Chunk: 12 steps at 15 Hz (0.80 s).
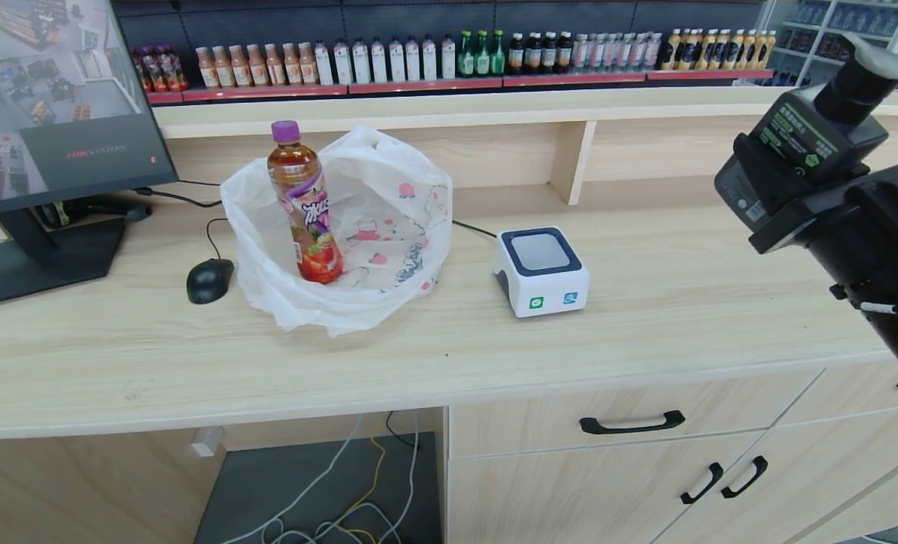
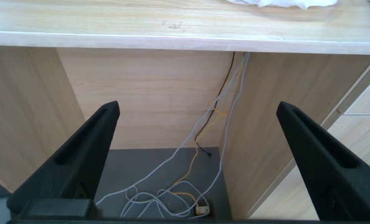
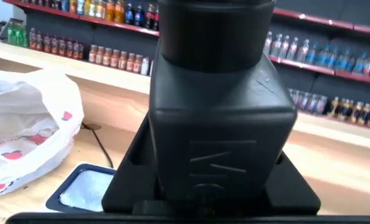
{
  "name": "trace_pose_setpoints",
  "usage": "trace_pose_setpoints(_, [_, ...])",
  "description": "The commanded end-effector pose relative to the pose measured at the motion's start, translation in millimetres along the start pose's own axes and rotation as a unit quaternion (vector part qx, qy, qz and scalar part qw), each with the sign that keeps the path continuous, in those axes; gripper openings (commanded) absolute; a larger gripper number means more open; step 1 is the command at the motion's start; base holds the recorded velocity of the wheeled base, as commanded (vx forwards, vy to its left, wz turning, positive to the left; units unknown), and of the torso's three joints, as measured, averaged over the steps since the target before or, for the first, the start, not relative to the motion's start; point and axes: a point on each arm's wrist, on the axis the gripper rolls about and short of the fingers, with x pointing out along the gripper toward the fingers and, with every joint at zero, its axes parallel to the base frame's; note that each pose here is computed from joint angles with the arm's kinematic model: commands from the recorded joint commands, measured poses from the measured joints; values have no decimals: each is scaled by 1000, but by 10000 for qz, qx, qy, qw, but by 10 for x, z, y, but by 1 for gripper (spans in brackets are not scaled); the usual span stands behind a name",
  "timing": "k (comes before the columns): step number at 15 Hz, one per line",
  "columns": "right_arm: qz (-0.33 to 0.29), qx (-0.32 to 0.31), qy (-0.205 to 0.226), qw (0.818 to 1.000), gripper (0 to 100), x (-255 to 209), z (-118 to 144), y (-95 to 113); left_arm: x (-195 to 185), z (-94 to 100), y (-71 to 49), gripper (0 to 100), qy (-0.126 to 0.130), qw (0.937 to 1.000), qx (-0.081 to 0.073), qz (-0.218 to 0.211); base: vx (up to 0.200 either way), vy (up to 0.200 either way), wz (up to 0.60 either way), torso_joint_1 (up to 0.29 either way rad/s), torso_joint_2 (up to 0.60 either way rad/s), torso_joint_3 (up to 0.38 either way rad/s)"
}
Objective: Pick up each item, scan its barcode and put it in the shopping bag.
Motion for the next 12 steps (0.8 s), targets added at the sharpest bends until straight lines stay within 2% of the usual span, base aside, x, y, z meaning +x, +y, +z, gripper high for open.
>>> trace_pose_setpoints(1, [-72,311,377,9988,0,-113,-145,67,0,0,0,100,-2,10000,-2,-3,0,0,0,0,0,0])
trace_pose_setpoints(2, [-158,526,538,9970,0,-164,-194,76,0,0,0,100,-2,10000,-2,-3,0,0,0,0,0,0])
trace_pose_setpoints(4, [-190,660,572,9960,0,-142,-227,78,0,0,0,100,-2,10000,-2,4,0,0,0,0,0,0])
trace_pose_setpoints(6, [-325,663,462,9962,0,-9,-246,66,0,0,0,100,-2,10000,-10,-3,0,200,0,2,2,7])
trace_pose_setpoints(12, [-355,760,557,9949,0,12,-312,94,0,0,0,100,-2,10000,-33,4,0,200,0,5,5,3])
